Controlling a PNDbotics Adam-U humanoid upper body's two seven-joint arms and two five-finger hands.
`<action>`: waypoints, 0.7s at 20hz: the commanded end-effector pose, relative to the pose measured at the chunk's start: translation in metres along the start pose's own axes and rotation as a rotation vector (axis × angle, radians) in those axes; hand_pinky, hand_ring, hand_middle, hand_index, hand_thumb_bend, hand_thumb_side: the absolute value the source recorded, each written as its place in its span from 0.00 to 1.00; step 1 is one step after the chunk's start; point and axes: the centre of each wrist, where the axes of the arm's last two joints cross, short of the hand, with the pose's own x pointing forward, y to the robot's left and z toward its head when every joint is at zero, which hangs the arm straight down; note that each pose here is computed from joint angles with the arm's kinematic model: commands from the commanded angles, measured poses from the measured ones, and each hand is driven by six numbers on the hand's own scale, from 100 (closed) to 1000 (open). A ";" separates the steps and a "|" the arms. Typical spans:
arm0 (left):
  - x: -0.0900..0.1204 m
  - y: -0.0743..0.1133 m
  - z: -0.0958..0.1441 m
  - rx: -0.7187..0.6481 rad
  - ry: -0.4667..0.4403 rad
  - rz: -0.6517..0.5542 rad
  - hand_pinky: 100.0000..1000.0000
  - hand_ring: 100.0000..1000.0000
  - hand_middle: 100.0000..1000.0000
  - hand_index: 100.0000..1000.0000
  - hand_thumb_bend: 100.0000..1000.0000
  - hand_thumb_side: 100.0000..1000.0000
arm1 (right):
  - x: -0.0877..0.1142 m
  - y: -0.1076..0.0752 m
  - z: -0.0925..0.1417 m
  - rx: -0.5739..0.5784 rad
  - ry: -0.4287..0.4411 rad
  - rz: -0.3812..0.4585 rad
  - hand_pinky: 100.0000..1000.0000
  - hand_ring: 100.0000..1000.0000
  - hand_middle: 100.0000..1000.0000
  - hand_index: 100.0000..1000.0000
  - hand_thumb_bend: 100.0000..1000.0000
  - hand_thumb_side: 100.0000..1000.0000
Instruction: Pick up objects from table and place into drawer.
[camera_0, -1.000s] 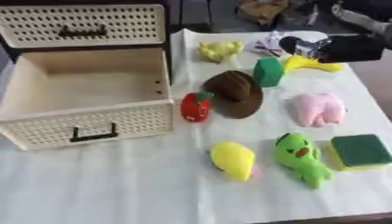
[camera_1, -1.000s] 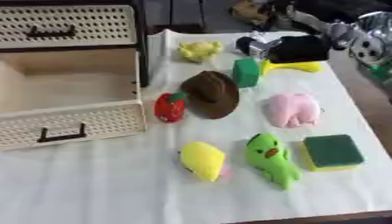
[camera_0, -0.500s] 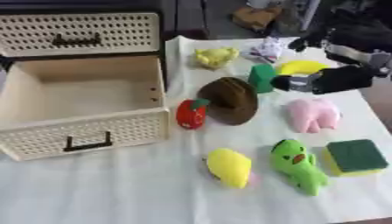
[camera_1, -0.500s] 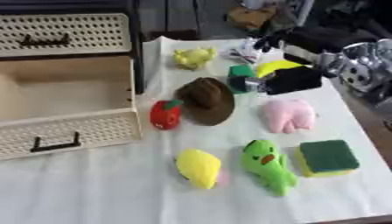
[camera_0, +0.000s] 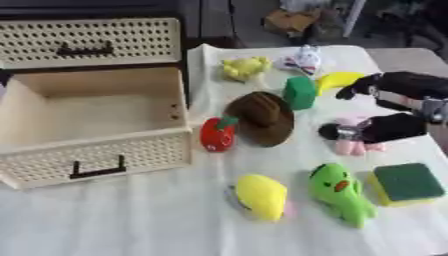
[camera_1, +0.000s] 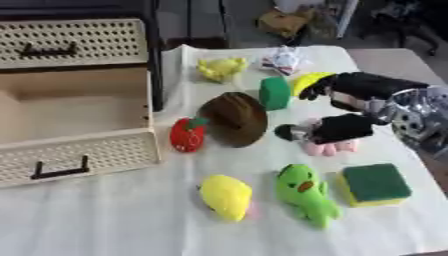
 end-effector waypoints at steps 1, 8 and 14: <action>0.006 0.003 -0.004 0.005 -0.023 -0.002 0.49 0.55 0.52 0.81 0.00 1.00 | -0.002 -0.002 0.005 0.034 -0.003 0.002 0.80 0.92 0.79 0.92 0.50 0.82; 0.006 0.002 -0.004 0.007 -0.021 -0.001 0.49 0.54 0.52 0.81 0.00 1.00 | -0.003 0.017 0.003 0.109 -0.035 -0.036 0.80 0.92 0.77 0.92 0.49 0.80; 0.006 0.002 -0.004 0.008 -0.023 0.001 0.49 0.54 0.51 0.80 0.00 1.00 | -0.004 0.031 0.002 0.150 -0.021 -0.053 0.80 0.92 0.77 0.94 0.49 0.79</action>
